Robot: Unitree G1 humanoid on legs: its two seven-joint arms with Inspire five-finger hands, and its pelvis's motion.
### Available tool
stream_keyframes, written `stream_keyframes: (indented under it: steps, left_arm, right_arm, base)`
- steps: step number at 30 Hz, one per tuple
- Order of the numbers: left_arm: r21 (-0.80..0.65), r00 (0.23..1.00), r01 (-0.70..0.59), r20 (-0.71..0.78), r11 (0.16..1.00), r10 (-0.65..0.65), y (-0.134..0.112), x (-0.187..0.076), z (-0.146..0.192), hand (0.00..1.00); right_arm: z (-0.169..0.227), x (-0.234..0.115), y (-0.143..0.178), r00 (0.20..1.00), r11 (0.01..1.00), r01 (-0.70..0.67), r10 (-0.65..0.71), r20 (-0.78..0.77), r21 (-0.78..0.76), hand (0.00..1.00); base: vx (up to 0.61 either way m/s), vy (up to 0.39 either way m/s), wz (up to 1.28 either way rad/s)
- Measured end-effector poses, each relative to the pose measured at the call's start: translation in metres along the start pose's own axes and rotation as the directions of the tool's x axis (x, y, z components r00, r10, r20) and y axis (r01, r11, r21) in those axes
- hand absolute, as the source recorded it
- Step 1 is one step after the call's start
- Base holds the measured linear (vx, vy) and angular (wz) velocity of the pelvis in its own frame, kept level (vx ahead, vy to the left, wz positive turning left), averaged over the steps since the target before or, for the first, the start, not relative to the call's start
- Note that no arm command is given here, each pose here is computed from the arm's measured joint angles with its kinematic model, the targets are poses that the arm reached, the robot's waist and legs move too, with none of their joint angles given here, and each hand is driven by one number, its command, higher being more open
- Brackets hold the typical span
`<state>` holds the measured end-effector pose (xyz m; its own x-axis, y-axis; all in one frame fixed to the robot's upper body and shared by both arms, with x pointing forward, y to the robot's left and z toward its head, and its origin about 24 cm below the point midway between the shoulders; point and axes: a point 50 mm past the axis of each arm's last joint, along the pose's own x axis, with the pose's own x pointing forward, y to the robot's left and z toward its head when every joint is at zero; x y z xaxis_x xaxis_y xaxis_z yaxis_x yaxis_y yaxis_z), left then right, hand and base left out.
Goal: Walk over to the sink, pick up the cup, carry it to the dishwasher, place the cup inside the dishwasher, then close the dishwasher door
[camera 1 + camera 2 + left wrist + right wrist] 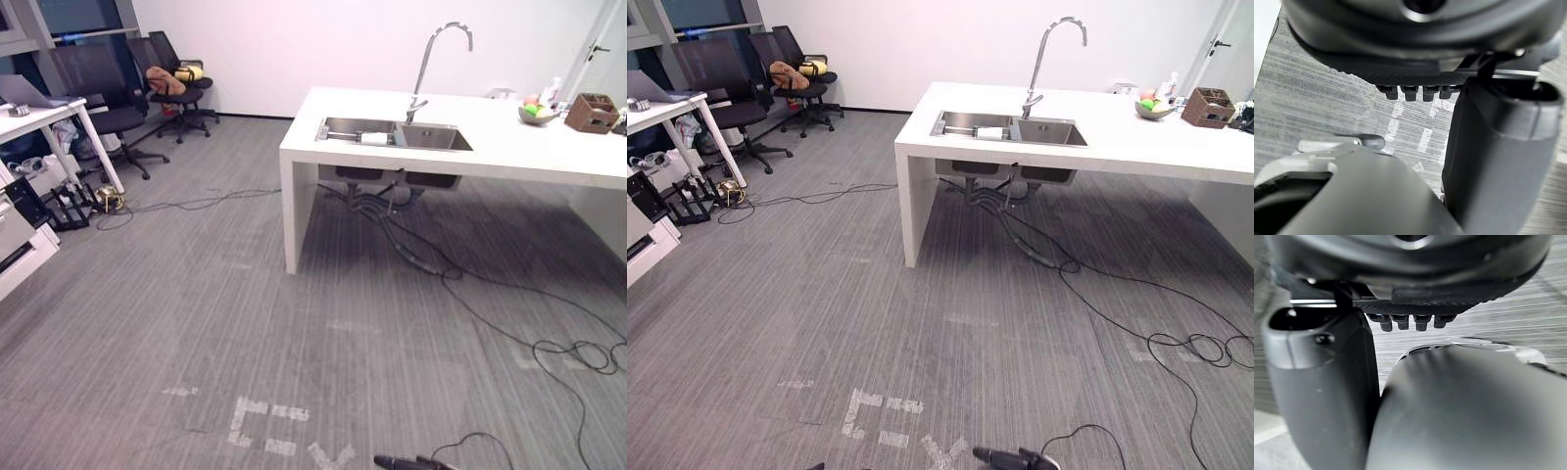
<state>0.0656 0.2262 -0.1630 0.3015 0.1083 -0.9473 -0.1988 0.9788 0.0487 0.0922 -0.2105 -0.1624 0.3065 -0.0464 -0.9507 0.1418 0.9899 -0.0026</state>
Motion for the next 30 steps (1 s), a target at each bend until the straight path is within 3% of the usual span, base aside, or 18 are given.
stream_keyframes:
  steps: [9,14,17,20,22,23,24,26,28,29,30]
  left_arm:
    - [-0.123,0.997,-0.067,-0.032,0.99,0.064,0.002,0.001,0.004,1.0]
    - [-0.156,0.998,-0.052,-0.031,0.986,0.047,-0.015,0.001,-0.008,1.0]
    - [-0.119,0.997,-0.04,0.057,0.992,0.047,-0.02,0.001,0.004,1.0]
    - [0.013,0.947,-0.107,0.306,0.994,0.098,-0.025,-0.006,0.052,1.0]
    - [0.073,0.803,-0.129,0.593,0.989,0.061,-0.05,-0.026,0.122,1.0]
    - [0.079,0.762,-0.136,0.645,0.988,0.054,-0.056,-0.031,0.138,1.0]
    - [0.064,0.614,-0.205,0.786,0.977,0.077,-0.07,-0.05,0.175,1.0]
    - [0.021,0.515,-0.231,0.851,0.973,0.104,-0.077,-0.065,0.187,1.0]
    - [-0.081,0.284,-0.287,0.944,0.954,0.165,-0.082,-0.098,0.213,1.0]
    - [-0.109,0.226,-0.282,0.958,0.953,0.176,-0.086,-0.108,0.221,1.0]
    - [-0.16,0.117,-0.258,0.974,0.953,0.196,-0.089,-0.13,0.233,1.0]
  right_arm:
    - [0.008,-0.003,0.002,0.995,0.995,-0.053,0.045,0.084,0.09,1.0]
    - [0.009,-0.004,-0.012,0.998,0.997,-0.024,0.02,0.063,0.073,1.0]
    - [0.004,-0.004,-0.019,1.0,0.996,0.018,-0.019,0.019,0.087,1.0]
    - [-0.002,-0.002,-0.016,0.998,0.994,0.045,-0.041,-0.039,0.102,1.0]
    - [0.008,-0.001,-0.014,0.998,0.994,0.044,-0.041,-0.039,0.097,1.0]
    - [0.012,0.0,-0.014,0.999,0.995,0.043,-0.04,-0.035,0.095,1.0]
    - [0.02,0.0,-0.012,0.999,0.995,0.035,-0.032,-0.025,0.09,1.0]
    - [0.02,0.0,-0.013,0.999,0.995,0.031,-0.029,-0.026,0.091,1.0]
    - [0.011,0.002,-0.004,0.998,0.996,-0.003,0.009,-0.058,0.091,1.0]
    - [0.012,0.002,-0.004,0.998,0.997,-0.005,0.01,-0.059,0.083,1.0]
    - [0.011,0.002,-0.006,0.997,0.997,-0.003,0.008,-0.072,0.072,1.0]
  base:
    - [0.33,-0.219,0.03]
    - [0.66,-0.374,0.16]
    - [0.61,-0.25,-0.05]
    - [0.63,-0.166,-0.27]
    - [0.56,0.0,-0.69]
    - [0.64,0.142,-0.96]
    - [0.57,0.165,-0.88]
    - [0.56,0.213,-0.96]
    - [0.56,0.27,-0.65]
    - [0.46,0.203,0.01]
    - [0.48,0.19,0.15]
